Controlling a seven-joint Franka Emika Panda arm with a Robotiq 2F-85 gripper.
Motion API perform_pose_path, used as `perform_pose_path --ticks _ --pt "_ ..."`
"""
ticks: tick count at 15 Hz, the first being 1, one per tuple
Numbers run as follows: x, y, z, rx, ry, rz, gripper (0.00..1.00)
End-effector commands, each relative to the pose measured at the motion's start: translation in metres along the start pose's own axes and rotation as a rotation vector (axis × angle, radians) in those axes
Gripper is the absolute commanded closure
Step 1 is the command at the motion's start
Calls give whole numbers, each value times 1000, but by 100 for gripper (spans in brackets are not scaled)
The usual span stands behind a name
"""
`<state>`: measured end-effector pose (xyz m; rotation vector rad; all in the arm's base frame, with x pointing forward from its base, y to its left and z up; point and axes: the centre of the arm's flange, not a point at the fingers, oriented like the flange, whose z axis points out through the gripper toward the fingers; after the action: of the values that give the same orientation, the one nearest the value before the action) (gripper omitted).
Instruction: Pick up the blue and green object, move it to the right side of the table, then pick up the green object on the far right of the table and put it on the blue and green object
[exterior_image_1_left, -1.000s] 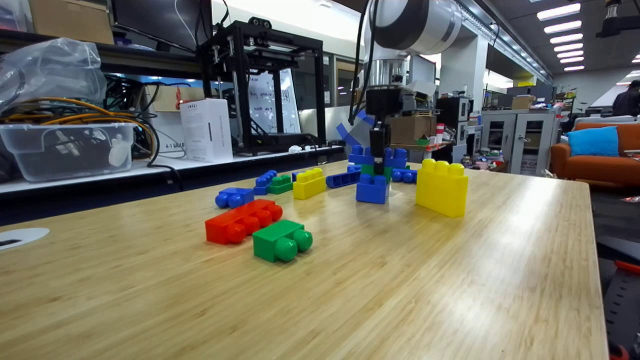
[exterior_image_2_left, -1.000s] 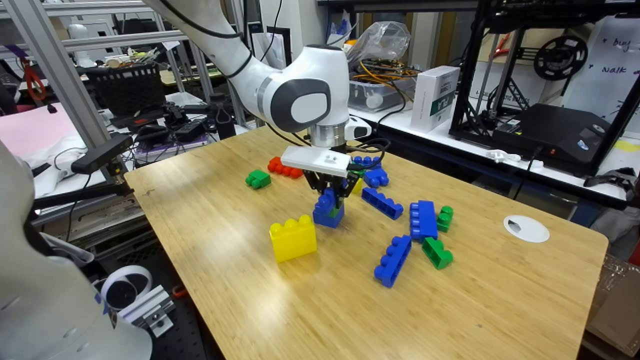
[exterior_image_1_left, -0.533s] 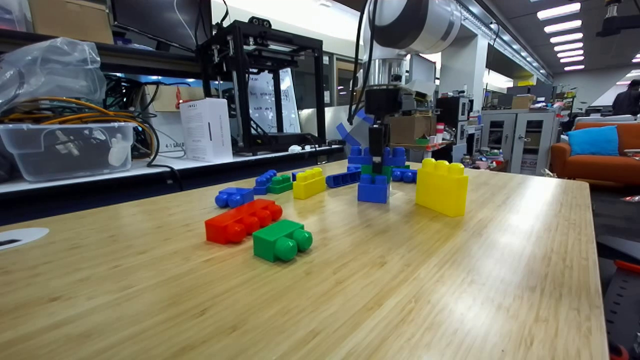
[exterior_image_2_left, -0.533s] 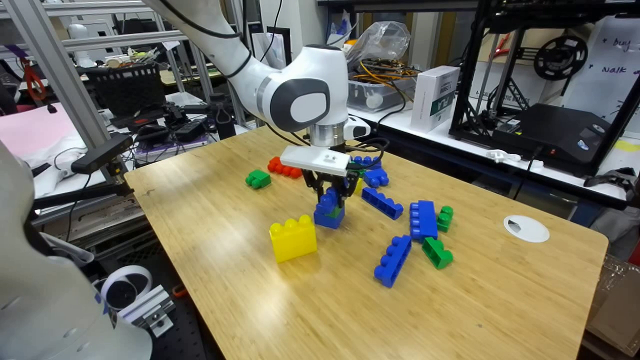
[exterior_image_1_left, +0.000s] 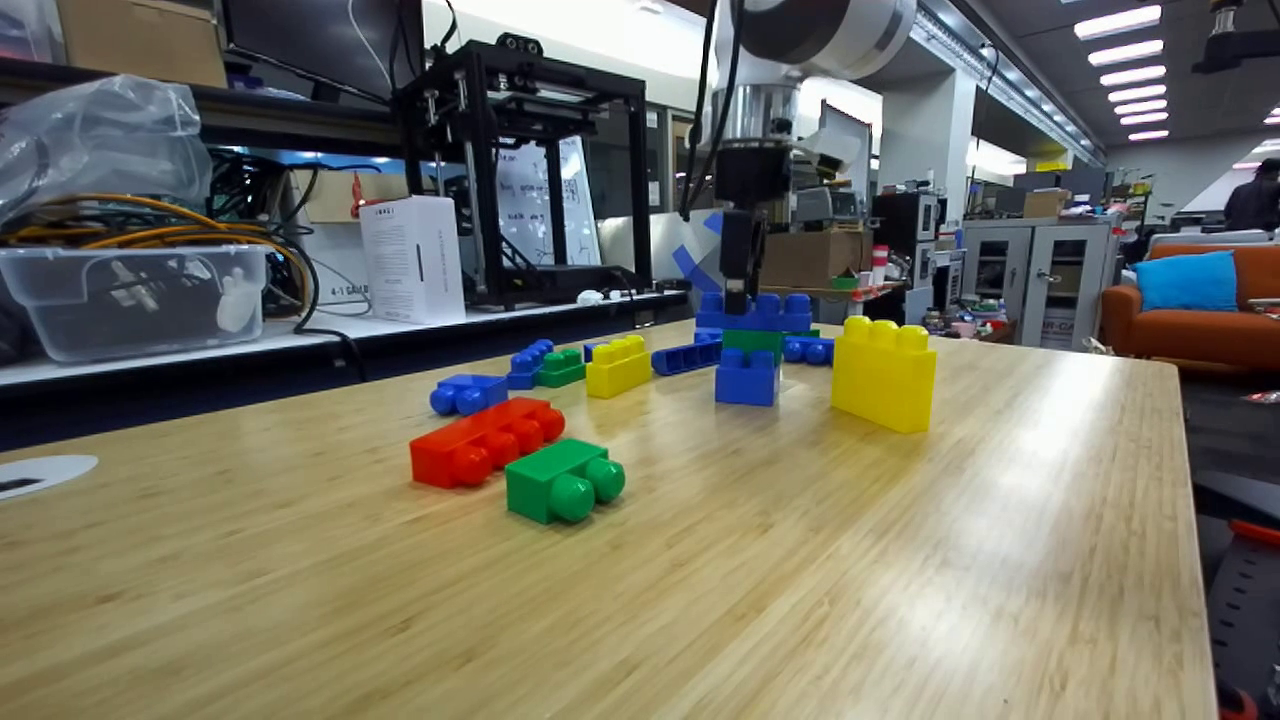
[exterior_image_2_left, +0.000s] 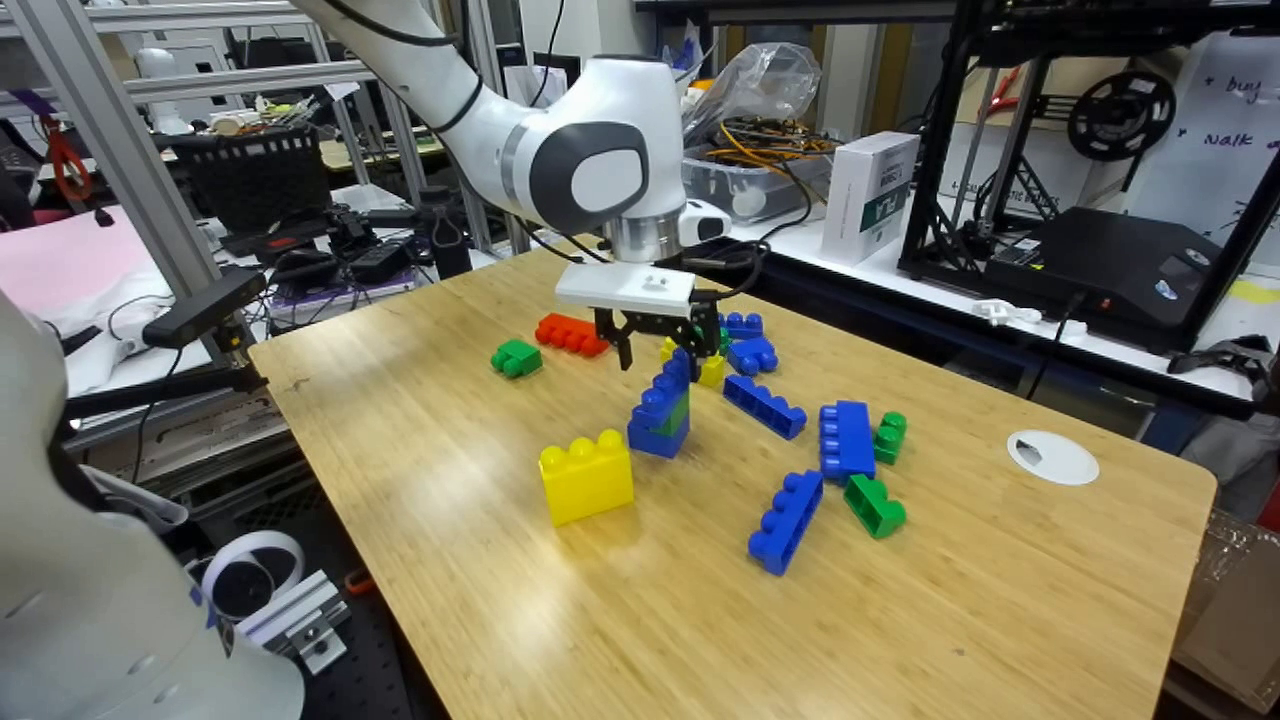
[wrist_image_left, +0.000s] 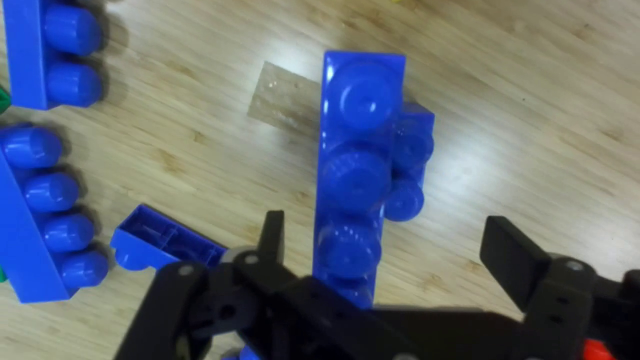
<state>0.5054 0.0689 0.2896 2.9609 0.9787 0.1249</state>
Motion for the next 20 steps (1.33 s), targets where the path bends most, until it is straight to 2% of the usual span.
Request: perform_pose_path --ticks 1,9,14,15,20 --pt "2 -3 -25 -10 -1 -14 0" --pt "13 9 -56 -12 44 -5 0" --pt "19 17 -63 1 49 -9 0" --pt "16 11 -62 -28 64 6 0" --pt "16 12 -62 -24 58 4 0"
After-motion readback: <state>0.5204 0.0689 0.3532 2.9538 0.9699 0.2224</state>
